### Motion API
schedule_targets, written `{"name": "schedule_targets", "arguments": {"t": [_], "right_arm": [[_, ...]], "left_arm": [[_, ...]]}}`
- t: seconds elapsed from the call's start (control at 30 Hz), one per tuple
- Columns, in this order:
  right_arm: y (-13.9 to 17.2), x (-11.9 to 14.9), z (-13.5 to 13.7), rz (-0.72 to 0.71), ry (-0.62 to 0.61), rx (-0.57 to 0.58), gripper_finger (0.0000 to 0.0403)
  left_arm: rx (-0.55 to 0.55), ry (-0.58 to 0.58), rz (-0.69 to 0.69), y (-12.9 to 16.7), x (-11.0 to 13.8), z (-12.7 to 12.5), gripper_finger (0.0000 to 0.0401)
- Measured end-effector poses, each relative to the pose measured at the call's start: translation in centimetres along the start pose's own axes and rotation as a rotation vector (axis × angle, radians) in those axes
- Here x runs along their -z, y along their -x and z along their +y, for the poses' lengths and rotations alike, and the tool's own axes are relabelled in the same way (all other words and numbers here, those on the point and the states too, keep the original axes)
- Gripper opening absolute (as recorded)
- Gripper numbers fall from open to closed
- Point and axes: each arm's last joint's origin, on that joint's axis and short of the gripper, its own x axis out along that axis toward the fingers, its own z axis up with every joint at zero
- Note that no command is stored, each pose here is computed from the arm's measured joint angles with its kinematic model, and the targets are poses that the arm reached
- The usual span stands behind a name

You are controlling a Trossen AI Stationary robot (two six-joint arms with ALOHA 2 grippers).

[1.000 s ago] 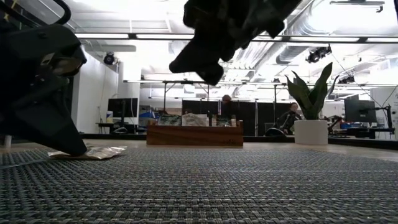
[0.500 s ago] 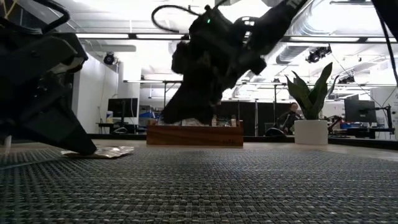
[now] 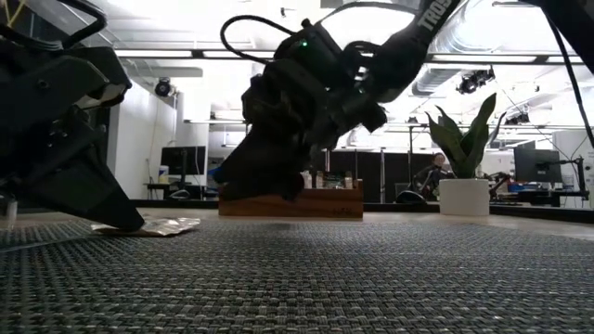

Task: Pick & Place Tea
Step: Put the light brown tea bag into the right compartment of the wooden organizer

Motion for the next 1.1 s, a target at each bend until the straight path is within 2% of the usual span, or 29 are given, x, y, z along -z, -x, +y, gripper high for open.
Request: {"name": "schedule_targets", "arguments": {"t": [0.23, 0.33, 0.47, 0.8, 1.1], "right_arm": [[-0.7, -1.5, 1.9, -0.034, 0.027, -0.011, 0.0172], [-1.2, -1.8, 2.1, -0.042, 0.038, 0.022, 0.017], [-2.9, -0.8, 1.1, 0.004, 0.0, 0.041, 0.017], [-5.5, -0.7, 0.0, 0.007, -0.031, 0.032, 0.017], [-6.3, 0.5, 1.8, 0.061, -0.027, 0.016, 0.017]], "left_arm": [[0.003, 0.001, -0.003, 0.0, 0.0, 0.0, 0.0], [0.003, 0.002, -0.003, 0.0, 0.0, 0.0, 0.0], [0.007, 0.002, -0.005, 0.0, 0.1, 0.0, 0.0], [0.017, -0.006, -0.015, 0.1, 0.3, -0.1, 0.0], [0.013, -0.011, -0.017, 0.1, 0.3, 0.0, 0.0]]}}
